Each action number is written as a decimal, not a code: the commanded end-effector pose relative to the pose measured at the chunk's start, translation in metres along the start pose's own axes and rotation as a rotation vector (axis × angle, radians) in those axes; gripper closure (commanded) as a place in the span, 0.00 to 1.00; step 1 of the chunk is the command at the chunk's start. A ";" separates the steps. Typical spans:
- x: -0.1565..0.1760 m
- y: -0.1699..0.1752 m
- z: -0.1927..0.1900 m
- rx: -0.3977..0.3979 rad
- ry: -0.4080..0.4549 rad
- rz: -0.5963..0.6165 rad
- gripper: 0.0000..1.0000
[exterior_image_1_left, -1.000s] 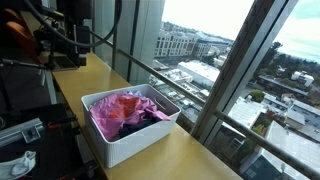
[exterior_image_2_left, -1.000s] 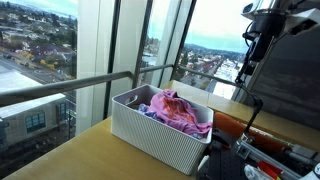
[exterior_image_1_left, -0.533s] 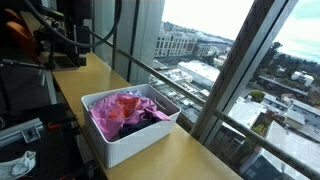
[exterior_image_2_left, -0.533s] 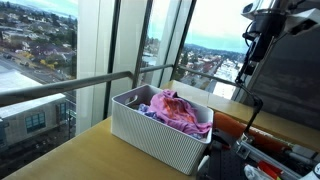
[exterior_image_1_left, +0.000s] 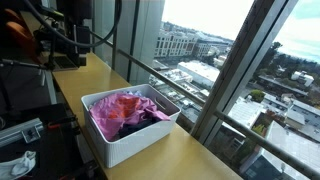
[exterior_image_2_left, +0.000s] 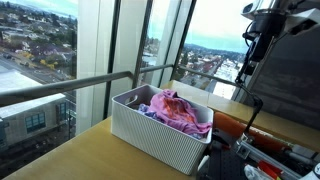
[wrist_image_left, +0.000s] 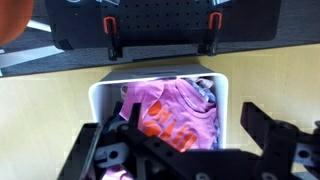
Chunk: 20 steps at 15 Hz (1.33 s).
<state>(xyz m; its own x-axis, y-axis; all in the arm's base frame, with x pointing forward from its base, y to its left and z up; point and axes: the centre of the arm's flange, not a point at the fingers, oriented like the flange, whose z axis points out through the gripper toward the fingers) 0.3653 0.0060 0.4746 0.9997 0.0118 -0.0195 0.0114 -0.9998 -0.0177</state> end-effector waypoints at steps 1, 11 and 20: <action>0.000 0.000 0.000 0.000 0.000 0.000 0.00; 0.011 -0.004 0.006 -0.005 0.058 -0.036 0.00; 0.084 -0.023 0.099 -0.099 0.308 -0.193 0.00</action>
<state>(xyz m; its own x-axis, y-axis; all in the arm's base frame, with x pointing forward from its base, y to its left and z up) 0.4163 0.0203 0.4121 0.9601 0.1467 0.2383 0.1405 -0.9892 0.0426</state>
